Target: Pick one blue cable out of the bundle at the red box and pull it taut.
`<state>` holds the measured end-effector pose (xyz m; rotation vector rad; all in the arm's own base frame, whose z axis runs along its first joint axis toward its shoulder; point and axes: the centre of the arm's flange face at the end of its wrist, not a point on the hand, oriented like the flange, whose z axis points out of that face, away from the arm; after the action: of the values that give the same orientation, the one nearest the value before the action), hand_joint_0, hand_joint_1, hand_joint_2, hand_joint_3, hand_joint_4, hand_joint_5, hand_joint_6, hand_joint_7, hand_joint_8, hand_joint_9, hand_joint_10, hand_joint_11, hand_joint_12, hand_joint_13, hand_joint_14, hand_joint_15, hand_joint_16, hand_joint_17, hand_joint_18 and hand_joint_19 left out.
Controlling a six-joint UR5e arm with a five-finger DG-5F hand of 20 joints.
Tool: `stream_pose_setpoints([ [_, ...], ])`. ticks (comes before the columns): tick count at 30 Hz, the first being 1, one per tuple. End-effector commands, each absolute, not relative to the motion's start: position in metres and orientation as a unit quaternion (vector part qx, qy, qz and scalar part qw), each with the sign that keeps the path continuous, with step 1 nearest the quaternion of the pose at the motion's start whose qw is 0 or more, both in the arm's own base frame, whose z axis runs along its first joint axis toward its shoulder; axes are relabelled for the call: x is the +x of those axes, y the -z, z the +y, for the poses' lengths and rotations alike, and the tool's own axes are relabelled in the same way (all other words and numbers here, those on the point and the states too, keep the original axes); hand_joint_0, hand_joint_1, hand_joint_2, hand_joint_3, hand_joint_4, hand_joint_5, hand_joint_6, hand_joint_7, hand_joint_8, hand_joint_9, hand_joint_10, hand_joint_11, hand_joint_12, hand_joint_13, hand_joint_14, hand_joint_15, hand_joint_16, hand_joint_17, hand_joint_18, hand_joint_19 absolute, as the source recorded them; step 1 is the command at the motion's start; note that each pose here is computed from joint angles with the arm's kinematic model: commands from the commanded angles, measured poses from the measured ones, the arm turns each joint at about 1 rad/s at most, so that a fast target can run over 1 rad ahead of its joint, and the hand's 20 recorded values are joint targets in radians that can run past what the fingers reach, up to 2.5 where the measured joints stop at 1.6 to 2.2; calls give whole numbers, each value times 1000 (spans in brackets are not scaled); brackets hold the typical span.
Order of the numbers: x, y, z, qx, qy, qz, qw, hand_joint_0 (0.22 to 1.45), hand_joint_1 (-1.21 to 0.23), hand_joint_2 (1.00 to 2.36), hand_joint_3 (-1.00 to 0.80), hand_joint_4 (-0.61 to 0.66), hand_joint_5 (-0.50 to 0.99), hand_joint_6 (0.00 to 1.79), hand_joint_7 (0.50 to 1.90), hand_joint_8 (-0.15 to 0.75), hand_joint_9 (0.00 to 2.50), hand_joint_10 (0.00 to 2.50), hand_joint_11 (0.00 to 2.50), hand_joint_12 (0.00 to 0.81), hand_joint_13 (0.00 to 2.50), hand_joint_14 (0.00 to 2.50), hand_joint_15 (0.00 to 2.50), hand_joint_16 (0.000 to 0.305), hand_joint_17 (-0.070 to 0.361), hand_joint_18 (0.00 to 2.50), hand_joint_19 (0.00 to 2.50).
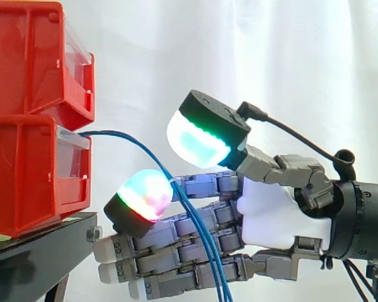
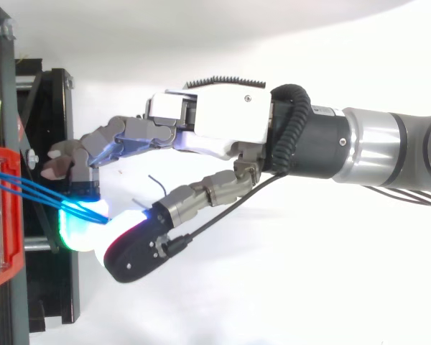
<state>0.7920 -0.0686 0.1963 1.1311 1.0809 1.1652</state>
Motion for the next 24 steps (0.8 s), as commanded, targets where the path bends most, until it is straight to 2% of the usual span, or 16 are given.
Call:
stream_pose_setpoints([
  [1,792,-197,-70,480,-495,459,561,587,-589,1002,-460,153,-142,852,939,309,410,1,87,349,207,2,77,48,108,73,28],
  [8,793,-202,-71,481,-493,460,560,581,-648,1009,-251,165,-150,883,957,330,405,1,114,366,224,1,78,52,118,110,8],
  [11,793,-203,-71,482,-492,461,560,585,-698,1007,-156,195,-147,920,909,354,419,2,146,389,258,3,82,57,127,153,0],
  [16,793,-202,-71,482,-492,461,559,606,-769,1008,-82,130,-142,928,937,354,441,2,167,384,286,3,104,56,125,175,0],
  [20,793,-202,-72,483,-492,461,559,629,-836,1013,-73,49,-149,924,1013,338,438,2,158,372,292,3,89,52,118,182,0],
  [22,793,-201,-73,484,-490,462,558,652,-872,1015,-88,15,-154,920,1129,321,435,3,162,358,293,2,87,50,112,193,0],
  [24,792,-201,-73,485,-490,464,556,670,-884,1017,-113,9,-157,920,1186,311,433,3,151,351,295,3,79,48,108,192,0],
])
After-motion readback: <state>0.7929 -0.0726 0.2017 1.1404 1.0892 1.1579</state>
